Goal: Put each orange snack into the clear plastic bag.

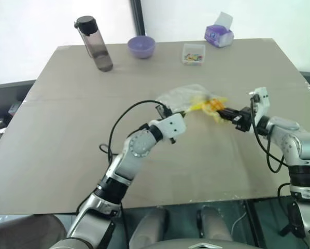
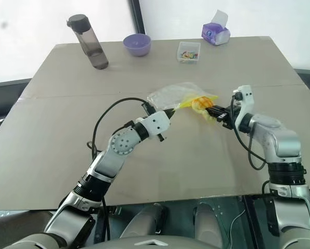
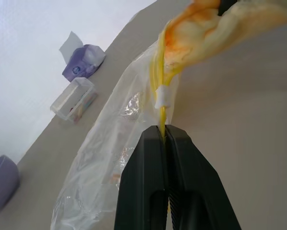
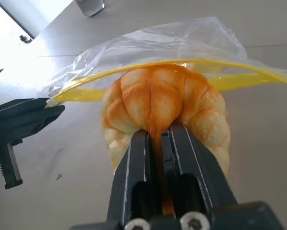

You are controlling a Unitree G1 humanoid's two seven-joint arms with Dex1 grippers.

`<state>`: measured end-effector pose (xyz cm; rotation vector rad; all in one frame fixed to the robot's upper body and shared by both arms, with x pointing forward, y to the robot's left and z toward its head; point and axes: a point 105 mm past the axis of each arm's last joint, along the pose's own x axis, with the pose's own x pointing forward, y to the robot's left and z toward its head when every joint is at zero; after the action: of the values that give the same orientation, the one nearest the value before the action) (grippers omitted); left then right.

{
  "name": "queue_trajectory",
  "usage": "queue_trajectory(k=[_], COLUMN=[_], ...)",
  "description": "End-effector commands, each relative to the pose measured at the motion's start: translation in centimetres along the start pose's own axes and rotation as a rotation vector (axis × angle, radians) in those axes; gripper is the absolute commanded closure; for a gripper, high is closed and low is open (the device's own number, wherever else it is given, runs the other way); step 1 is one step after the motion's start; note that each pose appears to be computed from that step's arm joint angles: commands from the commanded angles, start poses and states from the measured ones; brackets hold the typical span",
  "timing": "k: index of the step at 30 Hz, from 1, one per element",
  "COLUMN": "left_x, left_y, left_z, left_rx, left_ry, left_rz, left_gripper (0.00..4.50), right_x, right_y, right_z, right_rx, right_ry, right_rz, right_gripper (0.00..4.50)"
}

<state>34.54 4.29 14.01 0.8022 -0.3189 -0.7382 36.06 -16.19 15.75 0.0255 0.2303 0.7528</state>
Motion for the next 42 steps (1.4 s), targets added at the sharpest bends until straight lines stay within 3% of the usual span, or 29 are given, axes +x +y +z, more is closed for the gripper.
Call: queue_trajectory(k=[1,4,9,14,19,26,30,35,36,39,42], left_x=[-0.2,-0.2,-0.1,0.0,0.1,0.1,0.1,0.1,0.1,0.2,0.2], left_y=[0.3,0.2,-0.4,-0.6,-1.0,-1.8,-2.2,-2.4,-2.4,-2.6,-3.1], left_z=[1.7,1.7,2.0,2.0,2.3,3.3,3.4,3.3,3.2,3.5,3.8], left_rx=[0.033,0.044,0.038,0.039,0.029,0.008,0.007,-0.022,-0.019,-0.021,-0.027], left_ry=[-0.077,-0.079,-0.096,-0.096,-0.119,-0.167,-0.174,-0.168,-0.168,-0.183,-0.191], left_rz=[-0.004,-0.017,-0.039,-0.045,-0.067,-0.103,-0.114,-0.115,-0.116,-0.127,-0.147], left_gripper=[4.5,4.5,4.5,4.5,4.5,4.5,4.5,4.5,4.5,4.5,4.5], right_x=[-0.2,0.2,0.3,0.4,0.8,1.9,2.4,2.8,3.0,3.9,4.3], right_y=[0.2,1.4,-0.3,2.5,-0.4,1.9,0.0,4.7,4.7,0.5,0.9], right_z=[1.4,1.9,1.6,2.5,1.9,2.4,1.8,3.2,2.8,1.1,1.3], right_rx=[-0.137,-0.162,-0.237,-0.247,-0.236,-0.234,-0.228,-0.222,-0.217,-0.237,-0.191], right_ry=[0.003,0.001,0.037,-0.003,0.033,-0.004,0.014,-0.093,-0.079,-0.006,-0.028], right_rz=[0.013,0.071,-0.011,0.137,-0.021,0.061,-0.055,0.191,0.173,-0.1,-0.079], right_gripper=[4.47,4.47,4.47,4.47,4.47,4.47,4.47,4.47,4.47,4.47,4.47])
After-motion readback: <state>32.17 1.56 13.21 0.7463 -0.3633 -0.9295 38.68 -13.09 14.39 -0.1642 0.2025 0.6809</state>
